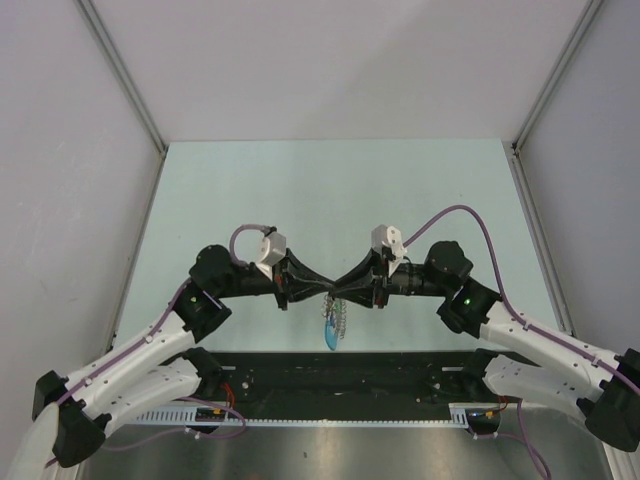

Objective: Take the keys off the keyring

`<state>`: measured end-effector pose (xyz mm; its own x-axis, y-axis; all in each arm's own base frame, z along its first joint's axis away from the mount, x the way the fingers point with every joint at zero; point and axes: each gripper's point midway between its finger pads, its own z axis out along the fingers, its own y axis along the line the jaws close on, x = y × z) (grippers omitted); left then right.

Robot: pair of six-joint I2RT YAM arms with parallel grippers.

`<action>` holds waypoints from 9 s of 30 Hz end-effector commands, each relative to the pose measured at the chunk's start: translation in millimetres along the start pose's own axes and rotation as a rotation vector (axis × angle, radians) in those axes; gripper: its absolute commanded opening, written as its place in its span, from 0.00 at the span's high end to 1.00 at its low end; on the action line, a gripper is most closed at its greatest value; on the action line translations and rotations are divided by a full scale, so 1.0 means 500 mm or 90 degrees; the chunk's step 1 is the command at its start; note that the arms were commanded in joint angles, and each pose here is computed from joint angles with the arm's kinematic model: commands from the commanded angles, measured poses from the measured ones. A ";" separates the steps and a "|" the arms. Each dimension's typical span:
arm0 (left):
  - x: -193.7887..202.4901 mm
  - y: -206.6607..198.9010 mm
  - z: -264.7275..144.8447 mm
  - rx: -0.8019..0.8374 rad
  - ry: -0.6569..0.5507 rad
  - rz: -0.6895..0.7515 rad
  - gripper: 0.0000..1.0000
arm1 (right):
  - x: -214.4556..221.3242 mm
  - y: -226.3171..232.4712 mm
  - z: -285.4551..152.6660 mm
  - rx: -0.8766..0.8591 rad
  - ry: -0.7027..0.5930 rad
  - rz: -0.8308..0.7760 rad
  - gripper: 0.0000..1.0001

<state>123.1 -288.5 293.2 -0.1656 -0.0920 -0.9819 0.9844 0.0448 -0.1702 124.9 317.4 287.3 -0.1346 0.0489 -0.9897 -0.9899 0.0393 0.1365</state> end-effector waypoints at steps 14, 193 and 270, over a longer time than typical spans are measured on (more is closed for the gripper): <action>-0.081 -0.022 -0.003 0.015 -0.063 0.075 1.00 | -0.022 0.007 0.008 -0.012 -0.024 -0.015 1.00; -0.129 0.037 0.039 -0.031 -0.189 -0.073 1.00 | -0.085 -0.039 -0.054 0.226 0.077 -0.169 0.89; -0.142 -0.036 0.029 0.090 -0.202 -0.056 1.00 | -0.127 0.016 -0.034 0.052 -0.027 -0.072 0.75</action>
<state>128.3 -303.3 346.8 -0.2928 -0.3423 -0.8928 0.9559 -0.0814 -0.2823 116.4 292.9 344.1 -0.0487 0.0573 -0.9972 -0.9945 0.0900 0.0537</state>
